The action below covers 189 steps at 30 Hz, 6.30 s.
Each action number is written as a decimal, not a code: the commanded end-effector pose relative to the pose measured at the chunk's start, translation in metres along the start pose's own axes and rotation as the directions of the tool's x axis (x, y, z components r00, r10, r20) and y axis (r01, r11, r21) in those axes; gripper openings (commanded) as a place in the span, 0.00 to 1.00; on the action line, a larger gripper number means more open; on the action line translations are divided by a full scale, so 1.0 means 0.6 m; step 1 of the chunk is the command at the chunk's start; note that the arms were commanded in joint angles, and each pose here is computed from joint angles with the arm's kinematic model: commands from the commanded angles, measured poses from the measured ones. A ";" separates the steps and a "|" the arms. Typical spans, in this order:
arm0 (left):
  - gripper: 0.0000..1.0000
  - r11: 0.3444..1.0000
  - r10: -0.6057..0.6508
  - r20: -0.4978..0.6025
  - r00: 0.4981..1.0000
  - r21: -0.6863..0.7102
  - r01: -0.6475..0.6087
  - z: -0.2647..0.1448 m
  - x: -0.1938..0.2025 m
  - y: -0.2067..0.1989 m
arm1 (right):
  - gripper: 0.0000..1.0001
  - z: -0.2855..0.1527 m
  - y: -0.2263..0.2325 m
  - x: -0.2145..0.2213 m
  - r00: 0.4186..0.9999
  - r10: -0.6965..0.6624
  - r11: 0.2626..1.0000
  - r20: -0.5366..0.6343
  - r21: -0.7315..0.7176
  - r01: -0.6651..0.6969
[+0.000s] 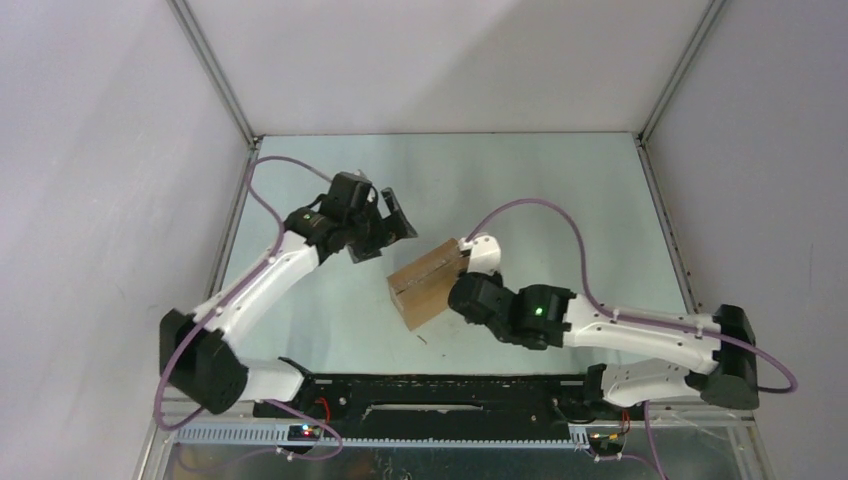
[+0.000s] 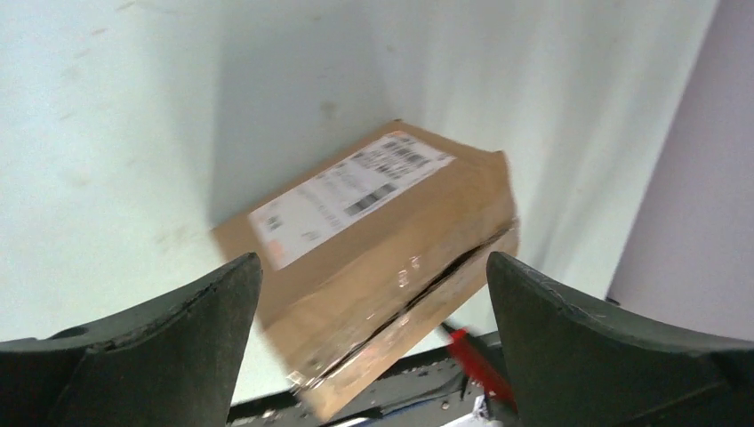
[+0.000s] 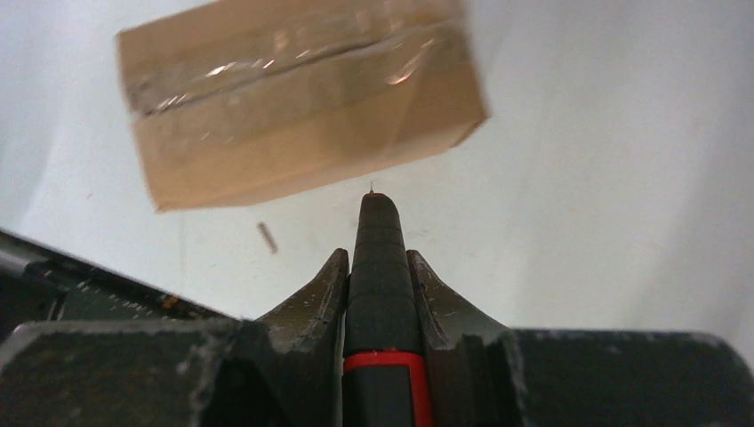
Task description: Unpack the express box
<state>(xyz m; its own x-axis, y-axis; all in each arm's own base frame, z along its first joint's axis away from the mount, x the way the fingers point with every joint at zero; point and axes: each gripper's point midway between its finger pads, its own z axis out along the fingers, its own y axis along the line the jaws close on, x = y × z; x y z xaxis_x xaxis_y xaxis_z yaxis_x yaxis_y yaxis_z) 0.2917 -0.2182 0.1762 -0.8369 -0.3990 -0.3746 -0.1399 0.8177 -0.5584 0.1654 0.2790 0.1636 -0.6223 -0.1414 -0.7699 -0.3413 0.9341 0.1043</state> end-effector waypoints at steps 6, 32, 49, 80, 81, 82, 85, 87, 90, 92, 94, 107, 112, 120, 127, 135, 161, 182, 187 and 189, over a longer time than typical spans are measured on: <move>0.97 0.986 0.060 -0.022 0.998 -0.156 -0.063 -0.089 0.089 0.088 | 0.00 -0.012 -0.141 -0.124 0.978 0.006 0.983 0.207 0.176 -0.043; 0.91 0.969 0.090 -0.186 0.978 -0.212 -0.129 0.006 0.214 0.150 | 0.00 0.162 -0.063 -0.245 0.932 -0.124 0.974 0.340 -0.137 0.180; 0.92 0.975 0.048 -0.126 0.991 -0.210 -0.074 0.062 0.060 0.123 | 0.00 0.061 -0.045 -0.108 0.986 -0.002 0.993 0.167 -0.117 0.022; 1.00 0.996 -0.031 -0.028 0.999 -0.083 0.029 0.018 -0.029 0.023 | 0.00 0.024 0.046 -0.217 0.963 0.089 0.996 0.253 -0.020 -0.086; 1.00 0.996 -0.026 -0.031 0.999 -0.087 0.023 0.021 -0.033 0.021 | 0.00 0.026 0.048 -0.216 0.964 0.090 0.996 0.251 -0.022 -0.087; 1.00 0.995 -0.025 -0.036 0.999 -0.099 0.021 0.025 -0.034 0.023 | 0.00 0.026 0.048 -0.214 0.964 0.092 0.996 0.249 -0.022 -0.089; 1.00 0.994 -0.012 -0.043 0.999 -0.110 0.007 0.035 -0.038 0.023 | 0.00 0.026 0.048 -0.212 0.964 0.100 0.995 0.247 -0.019 -0.098; 1.00 0.994 0.001 -0.056 0.998 -0.105 -0.007 0.041 -0.038 0.020 | 0.00 0.027 0.049 -0.211 0.965 0.106 0.994 0.242 -0.023 -0.103; 1.00 0.995 0.016 -0.079 0.997 -0.095 -0.023 0.045 -0.033 0.014 | 0.00 0.033 0.055 -0.204 0.968 0.115 0.993 0.225 -0.040 -0.109; 1.00 0.995 0.025 -0.086 0.996 -0.089 -0.033 0.047 -0.030 0.010 | 0.00 0.037 0.058 -0.198 0.970 0.119 0.993 0.213 -0.042 -0.113; 1.00 0.994 0.034 -0.090 0.995 -0.096 -0.043 0.048 -0.027 0.011 | 0.00 0.039 0.061 -0.193 0.970 0.130 0.991 0.206 -0.051 -0.122; 0.95 0.985 0.090 -0.153 0.984 -0.134 -0.111 0.061 0.007 0.019 | 0.00 0.049 0.055 -0.172 0.968 0.178 0.983 0.175 -0.068 -0.168; 0.88 0.972 0.074 -0.142 0.987 -0.213 -0.103 0.061 0.014 0.048 | 0.00 0.049 0.052 -0.168 0.970 0.173 0.984 0.173 -0.068 -0.163; 0.78 0.956 0.062 -0.104 0.993 -0.278 -0.089 0.056 0.016 0.065 | 0.00 0.059 0.057 -0.152 0.977 0.155 0.986 0.144 -0.076 -0.145; 0.64 0.949 0.019 -0.078 0.997 -0.311 -0.043 0.051 0.020 0.070 | 0.00 0.051 0.063 -0.156 0.982 0.135 0.984 0.134 -0.131 -0.118; 0.43 0.935 -0.006 -0.039 0.999 -0.354 -0.008 0.047 0.015 0.078 | 0.00 0.038 0.068 -0.150 0.987 0.122 0.980 0.106 -0.169 -0.103; 0.35 0.939 -0.028 0.011 1.000 -0.342 0.030 0.055 0.004 0.077 | 0.00 0.012 0.080 -0.071 0.991 0.080 0.968 -0.106 -0.231 -0.103; 0.35 0.921 -0.117 0.105 0.988 -0.359 0.147 0.056 -0.015 0.105 | 0.00 -0.048 0.041 0.011 0.963 0.077 0.954 -0.260 -0.262 -0.147; 0.34 0.923 -0.120 0.109 0.987 -0.353 0.151 0.056 -0.016 0.103 | 0.00 -0.048 0.035 0.023 0.959 0.085 0.955 -0.272 -0.254 -0.156; 0.35 0.922 -0.118 0.111 0.987 -0.356 0.150 0.055 -0.016 0.105 | 0.00 -0.051 0.034 0.022 0.960 0.082 0.954 -0.269 -0.259 -0.154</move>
<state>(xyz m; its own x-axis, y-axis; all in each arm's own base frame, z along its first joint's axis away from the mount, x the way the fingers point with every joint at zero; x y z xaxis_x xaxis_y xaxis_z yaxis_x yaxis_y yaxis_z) 0.2795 -0.2046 0.1209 -0.8547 -0.4480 -0.2622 -0.3598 0.8754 -0.3228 0.1727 0.3046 0.2040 -0.7258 0.0042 -0.6879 -0.3765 0.8345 0.4023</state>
